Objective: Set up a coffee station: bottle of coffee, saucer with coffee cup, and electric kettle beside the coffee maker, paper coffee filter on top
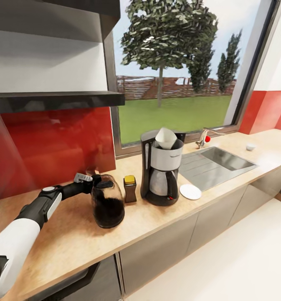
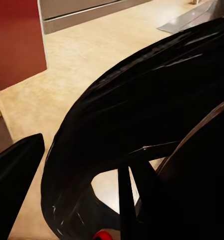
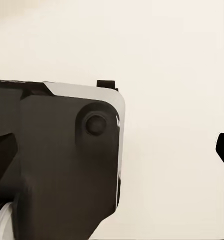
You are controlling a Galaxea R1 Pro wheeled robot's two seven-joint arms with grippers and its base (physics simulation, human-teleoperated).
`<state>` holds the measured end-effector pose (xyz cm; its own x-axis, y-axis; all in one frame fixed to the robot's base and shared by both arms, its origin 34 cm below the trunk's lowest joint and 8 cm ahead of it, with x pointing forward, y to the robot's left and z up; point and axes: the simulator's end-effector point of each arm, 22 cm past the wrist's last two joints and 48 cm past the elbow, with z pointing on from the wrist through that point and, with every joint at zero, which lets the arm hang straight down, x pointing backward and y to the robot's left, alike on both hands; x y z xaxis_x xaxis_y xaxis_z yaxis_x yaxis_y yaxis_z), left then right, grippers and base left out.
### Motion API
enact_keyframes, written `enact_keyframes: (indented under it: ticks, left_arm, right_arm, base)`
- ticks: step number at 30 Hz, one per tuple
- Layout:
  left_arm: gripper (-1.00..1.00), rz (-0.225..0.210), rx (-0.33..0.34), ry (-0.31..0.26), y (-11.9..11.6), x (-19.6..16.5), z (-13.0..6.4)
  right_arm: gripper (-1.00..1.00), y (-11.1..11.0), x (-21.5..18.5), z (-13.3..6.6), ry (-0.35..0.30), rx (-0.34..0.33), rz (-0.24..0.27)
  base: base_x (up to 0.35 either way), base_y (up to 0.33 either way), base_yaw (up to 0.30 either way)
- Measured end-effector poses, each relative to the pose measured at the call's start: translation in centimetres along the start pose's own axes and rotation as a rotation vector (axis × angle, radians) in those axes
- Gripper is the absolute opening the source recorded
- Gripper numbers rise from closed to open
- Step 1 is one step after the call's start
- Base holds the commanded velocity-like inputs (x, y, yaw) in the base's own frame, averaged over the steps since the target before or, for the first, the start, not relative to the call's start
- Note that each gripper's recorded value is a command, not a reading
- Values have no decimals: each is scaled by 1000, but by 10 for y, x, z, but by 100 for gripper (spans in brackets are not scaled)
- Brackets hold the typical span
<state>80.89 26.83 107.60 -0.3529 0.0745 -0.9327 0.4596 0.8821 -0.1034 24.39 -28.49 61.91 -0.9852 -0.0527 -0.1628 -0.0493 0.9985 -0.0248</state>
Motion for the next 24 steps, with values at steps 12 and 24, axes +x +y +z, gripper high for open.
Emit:
enact_keyframes:
  ticks: [12,24]
  left_arm:
    - [-100,-13,-14,-9,-5,3,4]
    - [-100,3,-70,-30,-13,-1,14]
  right_arm:
    - [100,0,0,0,-2,1,0]
    - [100,0,0,0,-1,1,0]
  base:
    - [-86,-87,0]
    - [-1,-10,0]
